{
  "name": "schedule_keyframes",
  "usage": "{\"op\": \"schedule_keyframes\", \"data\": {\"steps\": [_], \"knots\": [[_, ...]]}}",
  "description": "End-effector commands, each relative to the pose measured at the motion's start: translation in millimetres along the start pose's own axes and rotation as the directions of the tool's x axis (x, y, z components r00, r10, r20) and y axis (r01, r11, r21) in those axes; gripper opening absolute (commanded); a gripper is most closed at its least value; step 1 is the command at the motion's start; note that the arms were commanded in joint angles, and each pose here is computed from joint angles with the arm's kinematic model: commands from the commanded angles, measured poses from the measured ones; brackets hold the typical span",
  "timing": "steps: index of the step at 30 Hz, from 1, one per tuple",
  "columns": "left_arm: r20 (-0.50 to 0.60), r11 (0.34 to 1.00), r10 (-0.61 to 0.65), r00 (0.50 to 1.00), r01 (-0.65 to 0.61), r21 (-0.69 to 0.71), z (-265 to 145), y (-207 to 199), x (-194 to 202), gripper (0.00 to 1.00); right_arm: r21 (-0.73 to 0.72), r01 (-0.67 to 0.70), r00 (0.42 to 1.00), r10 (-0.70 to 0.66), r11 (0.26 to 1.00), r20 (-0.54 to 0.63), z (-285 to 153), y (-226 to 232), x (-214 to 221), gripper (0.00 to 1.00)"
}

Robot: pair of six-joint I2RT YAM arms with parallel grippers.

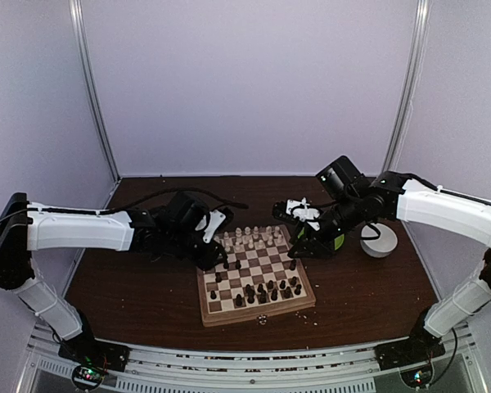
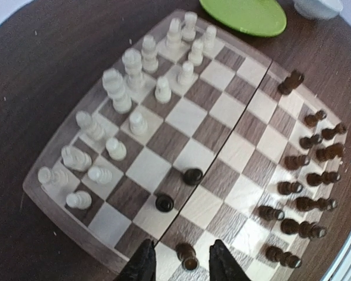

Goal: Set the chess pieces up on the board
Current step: Pick up the rook from the chessboard.

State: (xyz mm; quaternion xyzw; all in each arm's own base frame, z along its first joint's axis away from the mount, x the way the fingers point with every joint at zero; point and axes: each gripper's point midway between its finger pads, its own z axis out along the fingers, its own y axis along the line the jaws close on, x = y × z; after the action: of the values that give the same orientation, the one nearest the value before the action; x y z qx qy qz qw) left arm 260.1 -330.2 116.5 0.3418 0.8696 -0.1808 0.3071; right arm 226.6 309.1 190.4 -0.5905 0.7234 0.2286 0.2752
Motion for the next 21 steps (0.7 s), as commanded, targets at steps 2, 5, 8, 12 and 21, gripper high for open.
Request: {"op": "schedule_keyframes", "data": {"steps": [2, 5, 8, 12, 21], "knots": [[-0.207, 0.999, -0.018, 0.978, 0.012, -0.029, 3.4, 5.9, 33.3, 0.33, 0.025, 0.013, 1.0, -0.013, 1.0, -0.005, -3.8, -3.6, 3.5, 0.39], [-0.208, 1.0, -0.015, 0.978, 0.011, -0.023, 6.0, 4.1, 32.4, 0.33, 0.023, 0.016, 1.0, -0.016, 1.0, -0.005, -3.7, -3.2, 3.5, 0.39], [-0.22, 1.0, -0.015, 0.975, 0.014, -0.003, 10.8, 0.6, 34.1, 0.33, 0.022, 0.016, 1.0, -0.016, 1.0, -0.006, -3.9, -2.9, 4.0, 0.39], [-0.239, 1.0, -0.014, 0.971, 0.019, 0.02, 17.5, -4.1, 36.6, 0.33, 0.025, 0.02, 1.0, -0.02, 1.0, -0.007, -4.7, -3.2, 4.7, 0.39], [-0.255, 0.999, -0.005, 0.967, 0.014, 0.034, 28.1, -7.7, 35.7, 0.22, 0.026, 0.023, 1.0, -0.023, 0.999, -0.008, -5.3, -3.2, 5.6, 0.39]]}}
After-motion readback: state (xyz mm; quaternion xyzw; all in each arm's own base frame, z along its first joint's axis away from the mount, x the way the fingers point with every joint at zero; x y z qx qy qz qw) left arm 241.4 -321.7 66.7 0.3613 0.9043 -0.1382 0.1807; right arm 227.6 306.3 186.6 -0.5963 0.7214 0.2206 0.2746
